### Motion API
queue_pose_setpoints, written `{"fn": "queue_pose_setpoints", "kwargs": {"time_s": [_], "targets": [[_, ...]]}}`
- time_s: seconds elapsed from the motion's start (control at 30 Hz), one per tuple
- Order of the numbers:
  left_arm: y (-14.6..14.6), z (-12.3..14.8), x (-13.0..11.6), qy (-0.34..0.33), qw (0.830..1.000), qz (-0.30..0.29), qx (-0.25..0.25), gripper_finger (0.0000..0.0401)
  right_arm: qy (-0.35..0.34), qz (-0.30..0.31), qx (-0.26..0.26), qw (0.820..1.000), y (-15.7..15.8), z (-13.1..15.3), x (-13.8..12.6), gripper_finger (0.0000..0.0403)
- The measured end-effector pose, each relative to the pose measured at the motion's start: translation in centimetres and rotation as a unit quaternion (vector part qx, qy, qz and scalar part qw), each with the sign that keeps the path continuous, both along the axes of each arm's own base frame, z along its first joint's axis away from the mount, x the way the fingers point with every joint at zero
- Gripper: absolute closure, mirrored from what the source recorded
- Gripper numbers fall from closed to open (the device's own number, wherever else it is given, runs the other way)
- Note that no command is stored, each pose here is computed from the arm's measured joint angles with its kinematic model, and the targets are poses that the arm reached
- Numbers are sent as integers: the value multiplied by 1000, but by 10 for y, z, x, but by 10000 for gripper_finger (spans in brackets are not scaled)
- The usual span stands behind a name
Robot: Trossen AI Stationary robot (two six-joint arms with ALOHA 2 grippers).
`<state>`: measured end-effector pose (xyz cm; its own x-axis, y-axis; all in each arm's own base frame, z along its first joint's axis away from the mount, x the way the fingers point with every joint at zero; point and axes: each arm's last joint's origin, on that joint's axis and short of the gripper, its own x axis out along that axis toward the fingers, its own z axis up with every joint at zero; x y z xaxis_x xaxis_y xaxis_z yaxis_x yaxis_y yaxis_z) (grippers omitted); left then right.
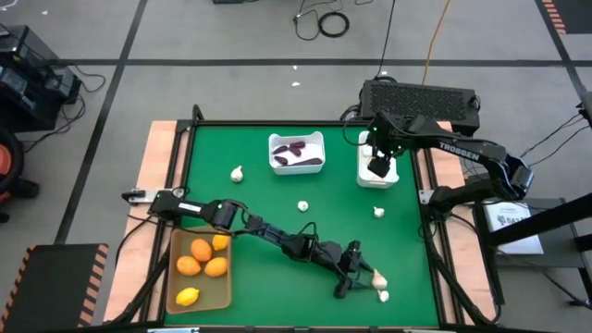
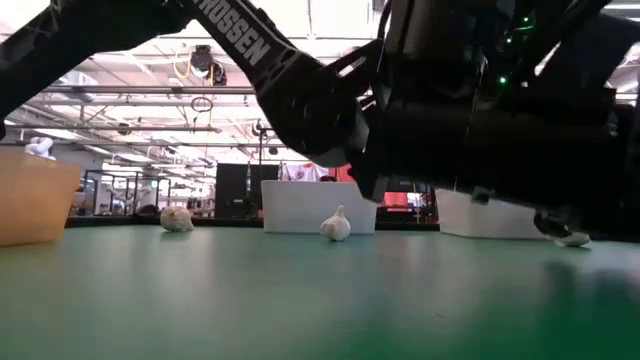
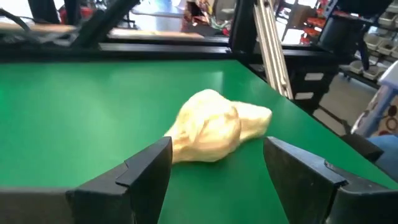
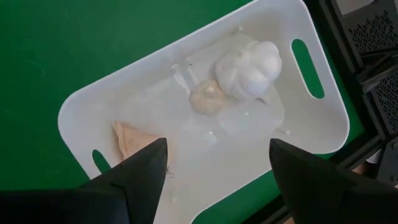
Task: Sort produce into baskets
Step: Put the white garlic into the right white bin
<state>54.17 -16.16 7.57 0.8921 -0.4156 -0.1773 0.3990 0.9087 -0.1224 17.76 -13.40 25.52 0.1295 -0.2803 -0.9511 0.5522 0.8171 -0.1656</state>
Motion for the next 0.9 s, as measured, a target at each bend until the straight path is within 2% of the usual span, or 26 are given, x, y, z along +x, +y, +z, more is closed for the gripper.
{"fn": "queue_pose_setpoints", "kwargs": {"time_s": [0.23, 0.33, 0.5, 0.57, 0.73, 0.9], "targets": [[2, 1, 1, 3, 1000, 16, 5, 140, 1, 3, 0, 1000, 0, 0, 0, 131], [2, 1, 1, -8, 999, 21, 24, 140, 6, -5, 12, 1000, 2, -1, -1, 131], [2, 19, 0, -18, 996, 11, 86, 140, -5, 0, 138, 990, 22, -3, -2, 131], [2, 35, -1, -15, 994, 5, 109, 140, -2, -2, 162, 987, 33, -2, -2, 131], [-3, 56, -9, 31, 990, -8, 135, 140, 9, -3, 175, 984, 63, 6, -2, 131], [-8, 56, -25, 145, 975, -32, 166, 140, 2, -11, 182, 983, 98, 16, -7, 136]]}}
